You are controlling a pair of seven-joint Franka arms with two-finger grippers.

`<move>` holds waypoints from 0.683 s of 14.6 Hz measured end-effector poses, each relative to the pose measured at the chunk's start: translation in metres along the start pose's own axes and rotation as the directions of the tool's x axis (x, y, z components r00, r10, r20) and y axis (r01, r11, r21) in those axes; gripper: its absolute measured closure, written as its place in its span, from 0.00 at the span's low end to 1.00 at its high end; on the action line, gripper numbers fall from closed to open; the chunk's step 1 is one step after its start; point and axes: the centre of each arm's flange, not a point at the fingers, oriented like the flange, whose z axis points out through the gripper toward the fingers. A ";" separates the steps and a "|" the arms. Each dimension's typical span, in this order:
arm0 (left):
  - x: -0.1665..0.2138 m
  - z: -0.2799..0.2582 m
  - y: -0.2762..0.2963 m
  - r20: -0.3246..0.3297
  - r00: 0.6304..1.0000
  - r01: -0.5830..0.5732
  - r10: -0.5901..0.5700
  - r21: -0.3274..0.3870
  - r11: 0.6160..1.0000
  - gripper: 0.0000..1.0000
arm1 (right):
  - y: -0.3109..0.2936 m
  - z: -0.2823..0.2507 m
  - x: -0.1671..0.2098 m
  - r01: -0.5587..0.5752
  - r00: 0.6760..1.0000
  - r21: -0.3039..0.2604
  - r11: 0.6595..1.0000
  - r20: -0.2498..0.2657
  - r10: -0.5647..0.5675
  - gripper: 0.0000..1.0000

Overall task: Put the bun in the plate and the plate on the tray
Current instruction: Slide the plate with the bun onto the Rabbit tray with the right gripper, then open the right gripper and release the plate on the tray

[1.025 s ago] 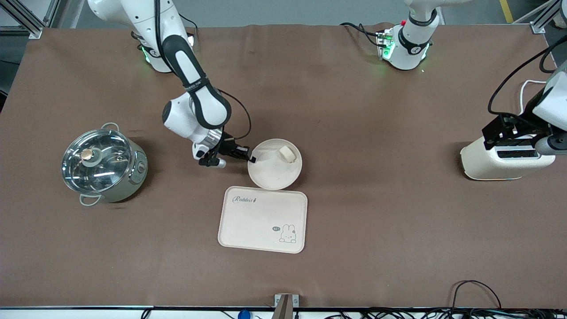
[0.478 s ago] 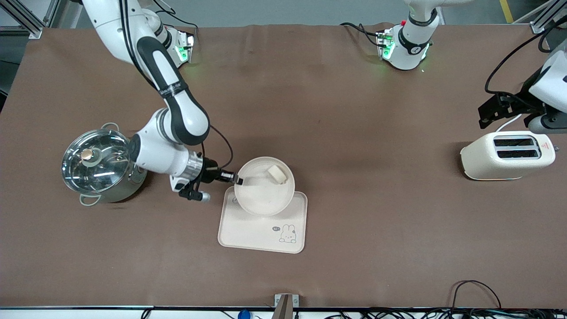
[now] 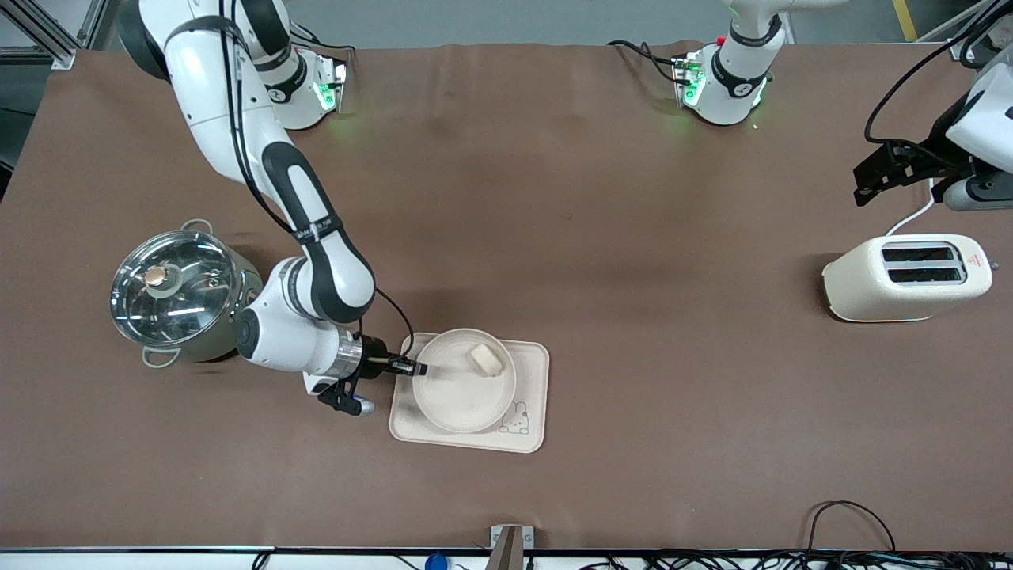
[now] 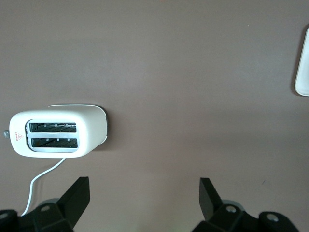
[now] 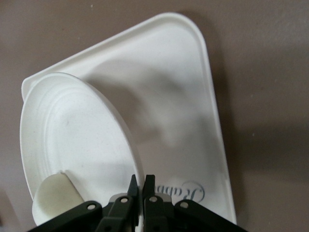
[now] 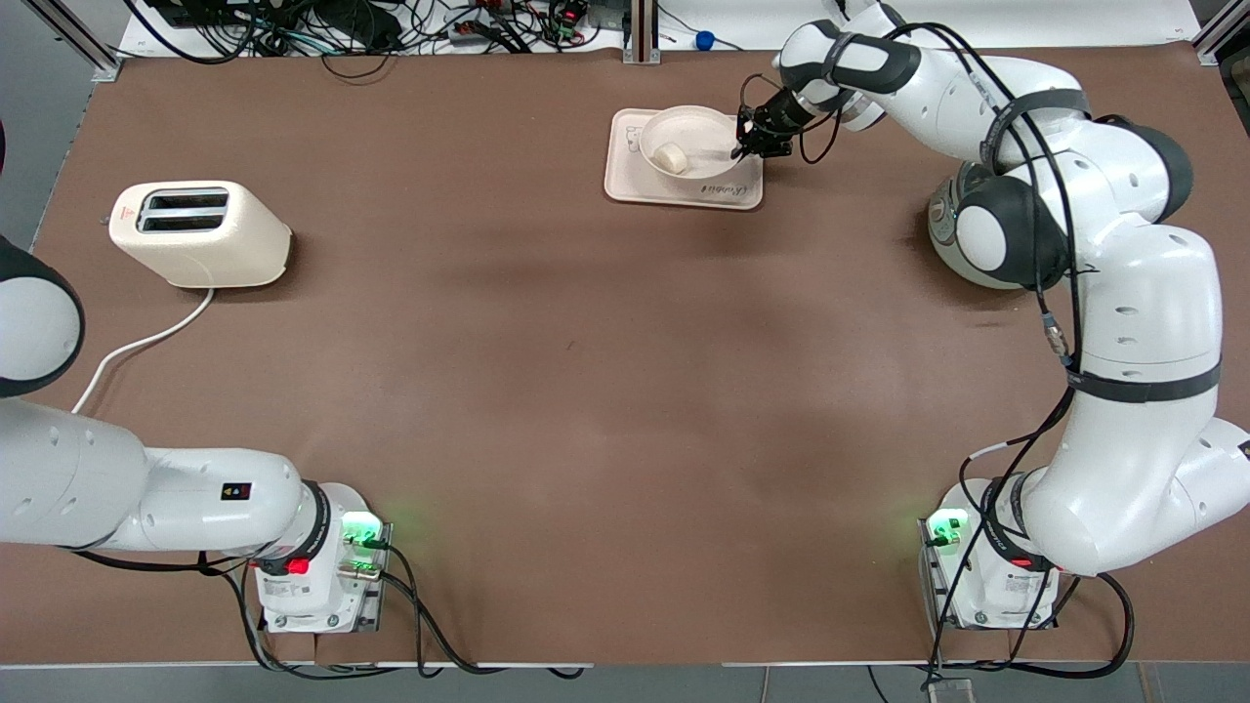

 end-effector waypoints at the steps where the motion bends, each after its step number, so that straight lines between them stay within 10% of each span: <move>1: 0.000 0.001 0.000 0.000 1.000 -0.001 0.001 0.000 1.000 0.00 | 0.001 0.001 0.003 0.007 1.000 -0.006 1.000 -0.002 -0.007 0.94; 10: 0.001 0.003 0.003 -0.002 1.000 -0.005 0.005 0.000 1.000 0.00 | 0.002 0.021 0.010 0.038 0.999 -0.031 0.999 0.004 -0.038 0.94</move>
